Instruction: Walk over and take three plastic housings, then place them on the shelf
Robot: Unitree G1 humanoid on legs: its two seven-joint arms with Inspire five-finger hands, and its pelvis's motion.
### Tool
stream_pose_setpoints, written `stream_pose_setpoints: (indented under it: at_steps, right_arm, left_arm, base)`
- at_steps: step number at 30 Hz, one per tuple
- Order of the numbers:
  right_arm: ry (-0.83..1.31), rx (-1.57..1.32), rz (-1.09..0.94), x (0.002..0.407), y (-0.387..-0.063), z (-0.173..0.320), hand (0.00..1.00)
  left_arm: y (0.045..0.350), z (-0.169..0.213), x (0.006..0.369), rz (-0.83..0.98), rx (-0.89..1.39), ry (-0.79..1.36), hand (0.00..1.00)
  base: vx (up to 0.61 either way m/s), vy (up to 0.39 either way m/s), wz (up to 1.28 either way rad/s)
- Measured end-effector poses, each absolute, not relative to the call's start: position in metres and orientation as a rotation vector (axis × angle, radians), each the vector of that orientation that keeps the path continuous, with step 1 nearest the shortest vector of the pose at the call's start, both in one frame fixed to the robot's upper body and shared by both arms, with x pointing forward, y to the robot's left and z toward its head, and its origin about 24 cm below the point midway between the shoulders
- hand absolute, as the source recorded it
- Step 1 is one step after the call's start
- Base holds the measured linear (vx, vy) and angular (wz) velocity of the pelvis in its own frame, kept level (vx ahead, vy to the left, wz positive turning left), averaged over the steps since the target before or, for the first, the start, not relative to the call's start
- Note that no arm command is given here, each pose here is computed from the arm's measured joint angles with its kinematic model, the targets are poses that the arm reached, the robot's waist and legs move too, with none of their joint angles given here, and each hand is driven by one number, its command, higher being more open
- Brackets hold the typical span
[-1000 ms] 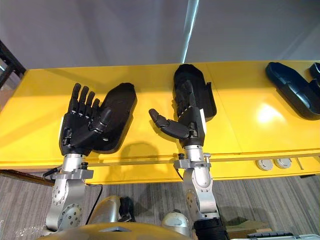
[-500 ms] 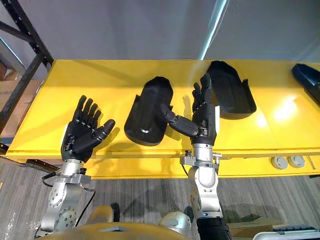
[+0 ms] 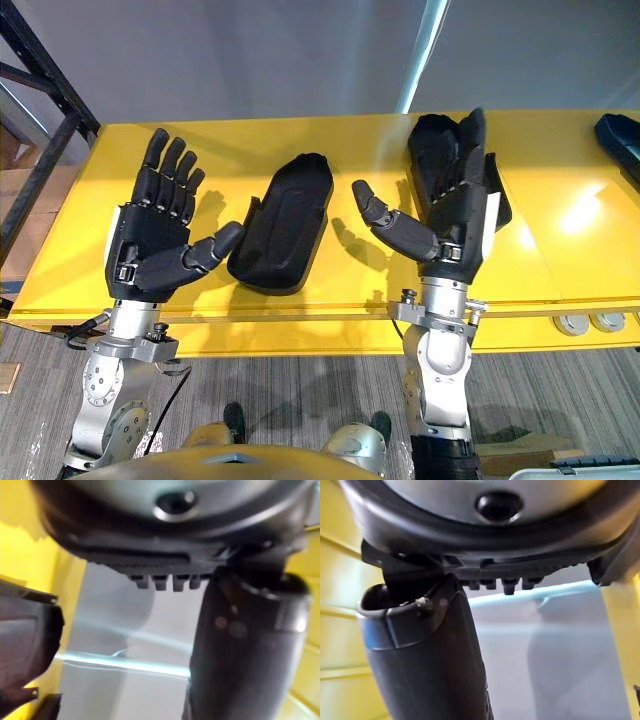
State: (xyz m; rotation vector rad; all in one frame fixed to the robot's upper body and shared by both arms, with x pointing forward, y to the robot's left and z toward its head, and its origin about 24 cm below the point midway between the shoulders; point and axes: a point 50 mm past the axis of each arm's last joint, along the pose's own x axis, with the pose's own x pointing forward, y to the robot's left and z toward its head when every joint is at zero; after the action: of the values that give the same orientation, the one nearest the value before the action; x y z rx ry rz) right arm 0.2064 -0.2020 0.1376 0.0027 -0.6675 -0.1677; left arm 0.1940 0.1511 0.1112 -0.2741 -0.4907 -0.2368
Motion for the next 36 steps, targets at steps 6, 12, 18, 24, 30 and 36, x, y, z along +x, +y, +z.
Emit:
stream_pose_setpoints:
  at_steps: [6, 12, 18, 24, 30, 36]
  right_arm:
    - [-0.730, -0.050, -0.228, 0.195, -0.219, 0.151, 1.00]
    - [-0.734, -0.139, -0.300, 0.190, -0.232, 0.155, 1.00]
    - [-0.760, -0.210, -0.371, 0.184, -0.253, 0.165, 1.00]
    - [-0.714, -0.209, -0.349, 0.187, -0.253, 0.162, 1.00]
    - [-0.718, -0.229, -0.329, 0.189, -0.254, 0.165, 1.00]
    - [-0.736, -0.213, -0.267, 0.199, -0.244, 0.168, 1.00]
  left_arm:
    - [0.161, 0.109, 0.196, -0.276, -0.146, -0.445, 1.00]
    - [0.185, 0.098, 0.186, -0.263, -0.029, -0.353, 1.00]
    - [0.184, 0.079, 0.172, -0.366, 0.012, -0.204, 1.00]
    - [0.187, 0.076, 0.172, -0.451, 0.055, -0.135, 1.00]
    - [0.184, 0.080, 0.184, -0.434, 0.066, -0.164, 1.00]
    - [0.186, 0.085, 0.210, -0.271, 0.076, -0.249, 1.00]
  base:
    - [-0.01, -0.007, -0.01]
    - [-0.01, -0.066, 0.00]
    - [-0.04, -0.036, 0.04]
    - [-0.07, -0.036, 0.03]
    - [-0.01, -0.005, 0.00]
    - [-0.04, -0.001, -0.07]
